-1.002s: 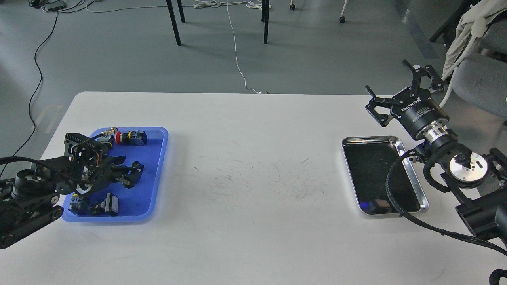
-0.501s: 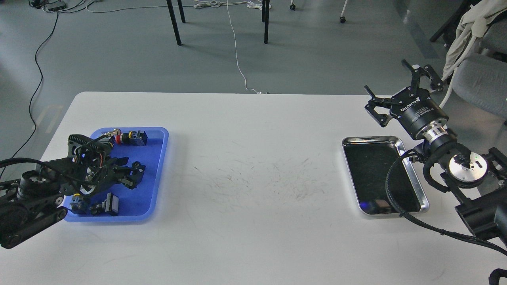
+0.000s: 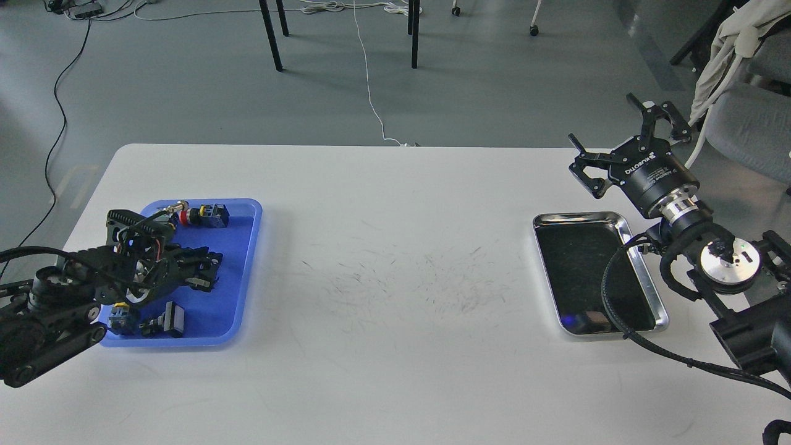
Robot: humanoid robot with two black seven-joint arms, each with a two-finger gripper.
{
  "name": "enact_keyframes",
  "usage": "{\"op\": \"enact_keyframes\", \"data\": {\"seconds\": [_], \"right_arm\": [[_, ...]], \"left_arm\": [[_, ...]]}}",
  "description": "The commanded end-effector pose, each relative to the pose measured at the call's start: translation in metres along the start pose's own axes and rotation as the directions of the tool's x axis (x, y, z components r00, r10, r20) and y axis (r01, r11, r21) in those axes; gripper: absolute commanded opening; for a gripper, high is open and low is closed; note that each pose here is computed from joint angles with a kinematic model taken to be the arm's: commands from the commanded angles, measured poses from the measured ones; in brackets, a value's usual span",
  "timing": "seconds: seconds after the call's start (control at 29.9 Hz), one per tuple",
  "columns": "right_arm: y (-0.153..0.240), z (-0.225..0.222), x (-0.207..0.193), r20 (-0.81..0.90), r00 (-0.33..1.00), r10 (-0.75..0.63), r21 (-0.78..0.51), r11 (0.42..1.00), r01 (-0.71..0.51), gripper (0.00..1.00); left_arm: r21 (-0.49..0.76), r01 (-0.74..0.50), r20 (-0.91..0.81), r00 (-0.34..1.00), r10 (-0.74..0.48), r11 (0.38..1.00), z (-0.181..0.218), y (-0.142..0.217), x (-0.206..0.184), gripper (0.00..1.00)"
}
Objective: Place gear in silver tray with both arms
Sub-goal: 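Close the left gripper on the black gear and lift it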
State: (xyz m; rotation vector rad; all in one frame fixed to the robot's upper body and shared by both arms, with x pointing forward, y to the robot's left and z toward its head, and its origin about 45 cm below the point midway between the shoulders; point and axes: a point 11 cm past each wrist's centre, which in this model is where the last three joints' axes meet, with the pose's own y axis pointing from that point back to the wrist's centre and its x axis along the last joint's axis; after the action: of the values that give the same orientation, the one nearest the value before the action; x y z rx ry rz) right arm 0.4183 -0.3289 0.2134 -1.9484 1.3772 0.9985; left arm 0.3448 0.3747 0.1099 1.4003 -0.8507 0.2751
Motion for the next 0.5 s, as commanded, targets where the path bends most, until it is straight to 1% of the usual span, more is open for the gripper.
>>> {"op": "enact_keyframes", "data": {"seconds": [0.0, 0.1, 0.3, 0.37, 0.47], "right_arm": [[0.0, 0.0, 0.0, 0.0, 1.0, -0.001, 0.0, 1.0, 0.001, 0.99], [-0.001, 0.0, -0.001, -0.001, 1.0, -0.002, -0.001, 1.0, 0.002, 0.99], [-0.001, -0.001, -0.001, -0.002, 1.0, -0.003, 0.0, 1.0, 0.003, 0.99], [-0.002, -0.001, -0.002, -0.002, 1.0, -0.004, 0.0, 1.0, 0.004, 0.99], [-0.002, -0.001, -0.002, -0.003, 1.0, -0.004, 0.001, 1.0, 0.004, 0.99]], "left_arm": [[0.0, 0.0, -0.001, 1.0, 0.0, 1.0, 0.0, 0.0, 0.0, 0.14], [0.005, -0.002, -0.003, 1.0, 0.002, 1.0, -0.002, 0.001, 0.001, 0.08], [0.011, -0.033, -0.004, 0.999, 0.033, 0.999, -0.008, 0.007, 0.014, 0.07], [0.029, -0.064, 0.01, 0.998, 0.064, 0.998, -0.018, 0.017, 0.03, 0.07], [0.007, -0.139, 0.053, 0.989, 0.139, 0.99, -0.017, 0.038, 0.073, 0.07]]}}
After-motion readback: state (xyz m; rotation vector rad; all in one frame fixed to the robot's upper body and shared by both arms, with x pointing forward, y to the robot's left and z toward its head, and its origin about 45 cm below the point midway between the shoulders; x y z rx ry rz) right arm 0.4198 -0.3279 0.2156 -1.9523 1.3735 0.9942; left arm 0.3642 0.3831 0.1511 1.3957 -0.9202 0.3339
